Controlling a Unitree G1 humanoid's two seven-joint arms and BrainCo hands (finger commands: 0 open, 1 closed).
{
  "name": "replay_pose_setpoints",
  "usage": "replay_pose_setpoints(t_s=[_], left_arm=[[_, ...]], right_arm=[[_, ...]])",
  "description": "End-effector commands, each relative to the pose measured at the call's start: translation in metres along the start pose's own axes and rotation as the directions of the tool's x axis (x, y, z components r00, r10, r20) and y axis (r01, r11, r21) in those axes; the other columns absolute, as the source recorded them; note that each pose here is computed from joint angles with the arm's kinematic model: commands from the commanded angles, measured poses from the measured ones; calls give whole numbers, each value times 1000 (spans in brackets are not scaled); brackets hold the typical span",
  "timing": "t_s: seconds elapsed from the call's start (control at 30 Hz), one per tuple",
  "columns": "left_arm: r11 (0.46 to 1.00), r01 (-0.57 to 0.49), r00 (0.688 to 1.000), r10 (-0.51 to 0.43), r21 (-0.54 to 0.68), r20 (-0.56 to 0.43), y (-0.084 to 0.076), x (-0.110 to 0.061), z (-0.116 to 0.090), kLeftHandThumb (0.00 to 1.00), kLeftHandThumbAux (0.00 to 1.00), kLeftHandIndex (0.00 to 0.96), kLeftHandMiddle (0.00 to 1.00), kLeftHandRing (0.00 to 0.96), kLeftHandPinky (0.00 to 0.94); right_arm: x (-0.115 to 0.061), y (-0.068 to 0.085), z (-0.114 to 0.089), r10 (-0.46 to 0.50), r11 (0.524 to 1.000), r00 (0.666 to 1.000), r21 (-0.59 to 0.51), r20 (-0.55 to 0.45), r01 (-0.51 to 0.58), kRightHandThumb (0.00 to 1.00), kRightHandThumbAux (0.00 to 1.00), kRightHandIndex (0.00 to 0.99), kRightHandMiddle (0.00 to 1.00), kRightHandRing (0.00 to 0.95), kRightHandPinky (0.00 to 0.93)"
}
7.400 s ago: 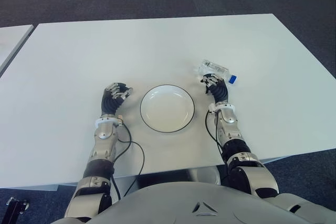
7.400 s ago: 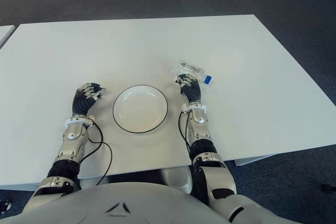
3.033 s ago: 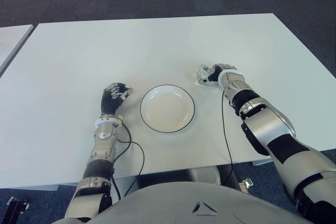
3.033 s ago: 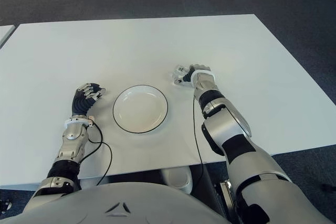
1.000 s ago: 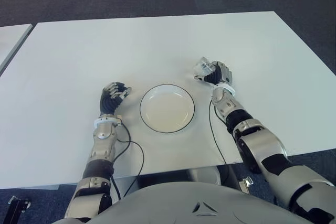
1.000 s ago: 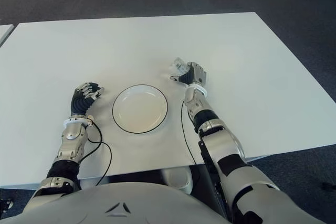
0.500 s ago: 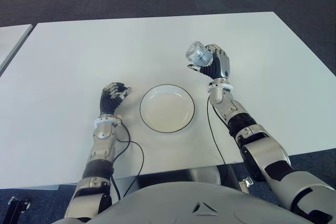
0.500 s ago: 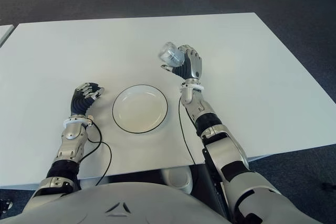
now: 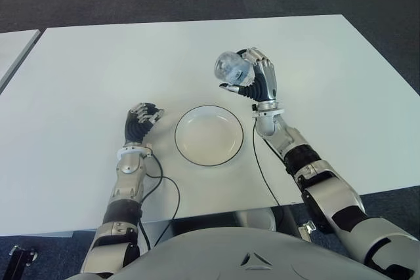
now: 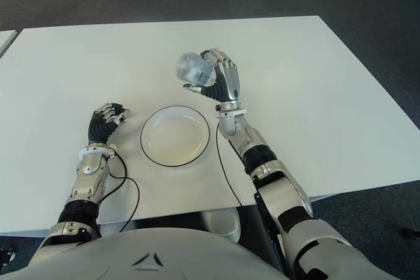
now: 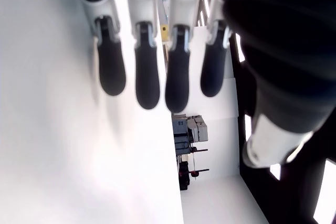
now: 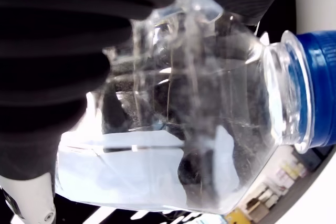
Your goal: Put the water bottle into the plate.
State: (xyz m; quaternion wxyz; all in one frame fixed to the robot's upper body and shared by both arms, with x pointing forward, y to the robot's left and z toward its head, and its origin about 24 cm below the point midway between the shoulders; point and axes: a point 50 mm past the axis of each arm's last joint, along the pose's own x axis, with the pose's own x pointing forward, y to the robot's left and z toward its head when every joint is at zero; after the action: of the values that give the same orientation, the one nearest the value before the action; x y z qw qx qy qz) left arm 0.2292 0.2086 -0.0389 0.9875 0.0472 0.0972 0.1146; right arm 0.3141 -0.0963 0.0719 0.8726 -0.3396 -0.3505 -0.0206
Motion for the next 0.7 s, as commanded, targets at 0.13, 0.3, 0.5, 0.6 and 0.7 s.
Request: replay_pose_setpoints(t_s=[0.13, 0.3, 0.5, 0.6, 0.7], left_arm=[[1000, -8, 978, 11, 15, -211, 0, -21, -38, 704, 719, 428, 486, 479, 476], [1000, -11, 977, 14, 17, -212, 0, -20, -38, 705, 718, 428, 503, 493, 485], [1000, -18, 977, 22, 20, -211, 0, -20, -38, 707, 717, 430, 521, 506, 480], [1000, -20, 978, 24, 22, -209, -1, -20, -38, 707, 717, 430, 524, 505, 484], [1000, -21, 978, 25, 22, -209, -1, -20, -38, 707, 718, 430, 525, 506, 490]], right_arm=[[-3, 6, 16, 60, 996, 988, 59, 143, -69, 702, 727, 437, 892, 890, 871], [-10, 11, 19, 163, 983, 964, 43, 212, -176, 703, 726, 437, 895, 887, 870], [-22, 17, 24, 363, 924, 900, 26, 242, -380, 706, 725, 438, 892, 881, 866], [-26, 20, 24, 481, 870, 850, 5, 218, -493, 707, 724, 438, 893, 882, 873], [-29, 24, 24, 588, 804, 782, -43, 206, -593, 710, 720, 439, 900, 888, 884]])
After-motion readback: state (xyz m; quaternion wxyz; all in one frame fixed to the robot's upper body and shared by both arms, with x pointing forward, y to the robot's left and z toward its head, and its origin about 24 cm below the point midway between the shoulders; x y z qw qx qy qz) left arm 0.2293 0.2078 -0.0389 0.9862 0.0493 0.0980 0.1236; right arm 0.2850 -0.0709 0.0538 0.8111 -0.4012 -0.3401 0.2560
